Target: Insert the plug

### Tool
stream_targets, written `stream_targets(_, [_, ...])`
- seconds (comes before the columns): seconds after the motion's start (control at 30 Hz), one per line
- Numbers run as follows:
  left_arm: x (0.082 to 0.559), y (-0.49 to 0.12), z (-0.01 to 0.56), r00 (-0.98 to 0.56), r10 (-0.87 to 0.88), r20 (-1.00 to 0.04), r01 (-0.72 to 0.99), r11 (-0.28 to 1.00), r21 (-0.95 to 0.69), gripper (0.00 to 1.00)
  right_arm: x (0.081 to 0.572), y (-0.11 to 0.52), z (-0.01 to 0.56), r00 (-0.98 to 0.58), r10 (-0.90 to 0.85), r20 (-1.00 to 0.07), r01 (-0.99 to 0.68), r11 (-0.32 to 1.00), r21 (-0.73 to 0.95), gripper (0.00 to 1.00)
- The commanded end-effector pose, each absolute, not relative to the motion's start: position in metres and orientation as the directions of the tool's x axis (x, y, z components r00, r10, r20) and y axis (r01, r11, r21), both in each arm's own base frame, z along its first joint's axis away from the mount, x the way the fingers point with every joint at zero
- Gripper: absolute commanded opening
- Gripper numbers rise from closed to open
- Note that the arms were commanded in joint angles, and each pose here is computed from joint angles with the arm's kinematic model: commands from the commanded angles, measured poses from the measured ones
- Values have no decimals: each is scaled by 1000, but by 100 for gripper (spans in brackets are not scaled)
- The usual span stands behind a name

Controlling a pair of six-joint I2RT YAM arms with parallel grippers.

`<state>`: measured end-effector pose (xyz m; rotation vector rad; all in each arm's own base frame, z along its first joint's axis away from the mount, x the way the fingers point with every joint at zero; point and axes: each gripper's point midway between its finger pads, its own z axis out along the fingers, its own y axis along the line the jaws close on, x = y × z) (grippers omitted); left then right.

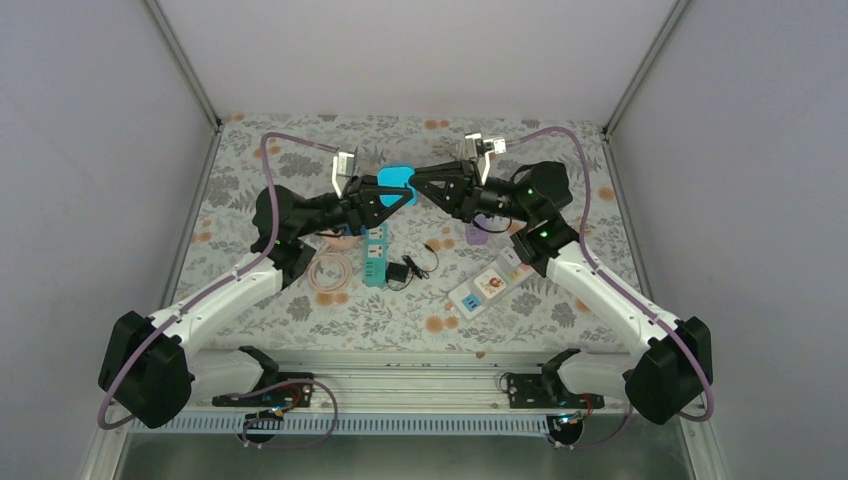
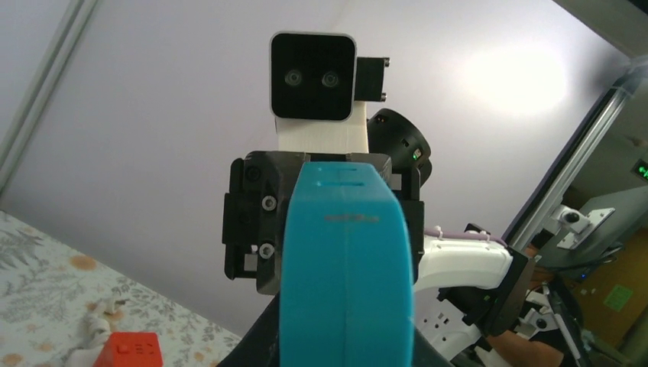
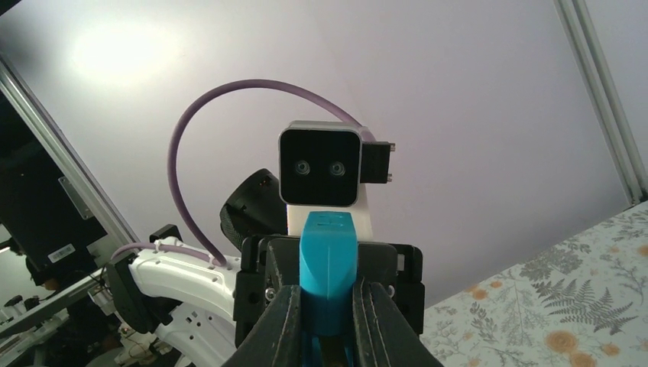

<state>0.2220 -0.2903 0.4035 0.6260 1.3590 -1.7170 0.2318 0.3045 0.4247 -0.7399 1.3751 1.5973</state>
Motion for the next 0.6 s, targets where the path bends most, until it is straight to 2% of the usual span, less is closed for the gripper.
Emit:
stream_targets(0.0, [218,-290,413,-498,-310,-810,862,-76,-501,15,235,307,423,-415,247,-876,-903,9,431,4])
stream_targets(0.1, [219,-291,412,-497,-309,-811,862,-74,-501,15,234,308,420,-417,240,-877,-902,10,431,4])
stream_targets(0.13, [219,-291,413,-496,-309,-812,863,-75,-499,16,235,308,418,-417,239,-877,-901,13,433,4])
stream_targets(0.23, [219,-291,413,-497,-311,-810,862,-70,-502,30,236,308,414,-421,236,-876,-899,21,437,4])
stream_targets(0.33, [221,-290,413,-499,-318,-806,859,-63,-507,31,236,307,412,-422,237,-875,-898,28,440,4])
stream_targets(0.4, [222,-290,413,-499,-321,-805,859,-59,-509,27,236,307,413,-420,238,-876,-899,26,438,3])
stream_targets(0.53, [224,-291,410,-490,-314,-813,863,-42,-504,5,235,307,412,-422,235,-876,-898,24,439,4])
stream_targets(0.57, [226,-291,409,-486,-312,-817,864,-30,-502,3,235,307,411,-423,232,-876,-898,23,439,4])
